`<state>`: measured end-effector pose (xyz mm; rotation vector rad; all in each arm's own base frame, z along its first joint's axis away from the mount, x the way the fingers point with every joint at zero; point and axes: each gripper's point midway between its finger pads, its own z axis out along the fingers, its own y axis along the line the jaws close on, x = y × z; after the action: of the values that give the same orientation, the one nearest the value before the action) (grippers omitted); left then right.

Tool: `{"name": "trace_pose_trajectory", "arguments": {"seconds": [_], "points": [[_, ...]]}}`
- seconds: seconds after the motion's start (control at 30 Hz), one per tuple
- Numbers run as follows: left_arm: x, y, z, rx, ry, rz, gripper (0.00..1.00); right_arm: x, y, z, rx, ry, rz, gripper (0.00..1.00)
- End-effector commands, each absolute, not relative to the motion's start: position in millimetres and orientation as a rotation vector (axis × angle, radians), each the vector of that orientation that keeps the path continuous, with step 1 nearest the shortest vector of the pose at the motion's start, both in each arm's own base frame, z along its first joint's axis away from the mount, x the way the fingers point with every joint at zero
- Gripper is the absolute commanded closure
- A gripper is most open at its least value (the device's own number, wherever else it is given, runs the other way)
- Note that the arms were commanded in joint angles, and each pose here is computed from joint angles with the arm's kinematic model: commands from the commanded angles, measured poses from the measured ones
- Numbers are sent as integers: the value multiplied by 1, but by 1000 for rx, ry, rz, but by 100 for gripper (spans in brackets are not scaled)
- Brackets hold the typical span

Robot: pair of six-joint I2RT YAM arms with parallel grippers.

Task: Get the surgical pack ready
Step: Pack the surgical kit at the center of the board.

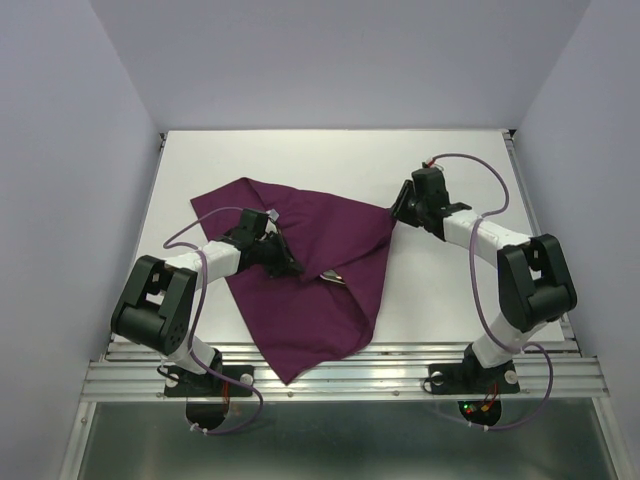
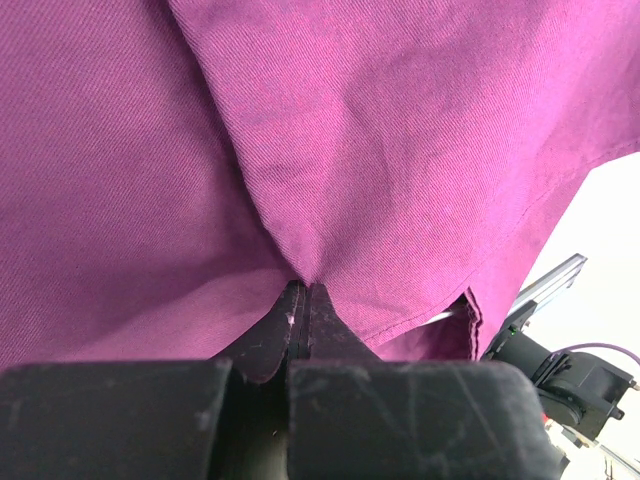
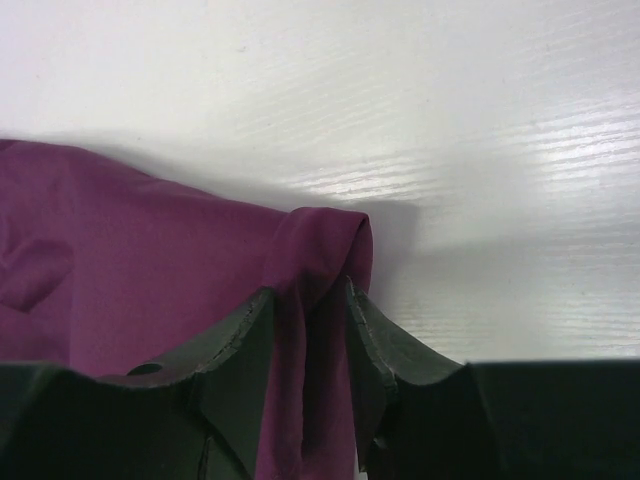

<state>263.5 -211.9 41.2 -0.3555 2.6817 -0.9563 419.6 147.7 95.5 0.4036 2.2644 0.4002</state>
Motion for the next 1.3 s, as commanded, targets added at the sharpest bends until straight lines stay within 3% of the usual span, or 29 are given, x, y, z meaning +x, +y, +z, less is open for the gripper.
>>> {"name": "trace_pose_trajectory", "arguments": {"seconds": [0.0,0.1,0.33,0.6,0.97,1.17,1.27], "points": [[260,-210,44,-326,2668,-956,100,438,152,114,425,2208,446,61],[260,-210,44,-324,2668,-955,100,441,153,109,432,2218,446,67],[261,-210,44,-326,2666,-954,100,440,157,103,443,2234,467,99],[261,-210,42,-336,2672,-949,100,432,150,129,430,2174,464,99],[259,-208,39,-353,2682,-941,100,392,134,50,460,2329,365,99],[259,-208,38,-358,2684,-937,100,389,133,35,457,2339,360,99],[258,-207,37,-358,2684,-937,100,393,133,58,447,2283,377,91]]}}
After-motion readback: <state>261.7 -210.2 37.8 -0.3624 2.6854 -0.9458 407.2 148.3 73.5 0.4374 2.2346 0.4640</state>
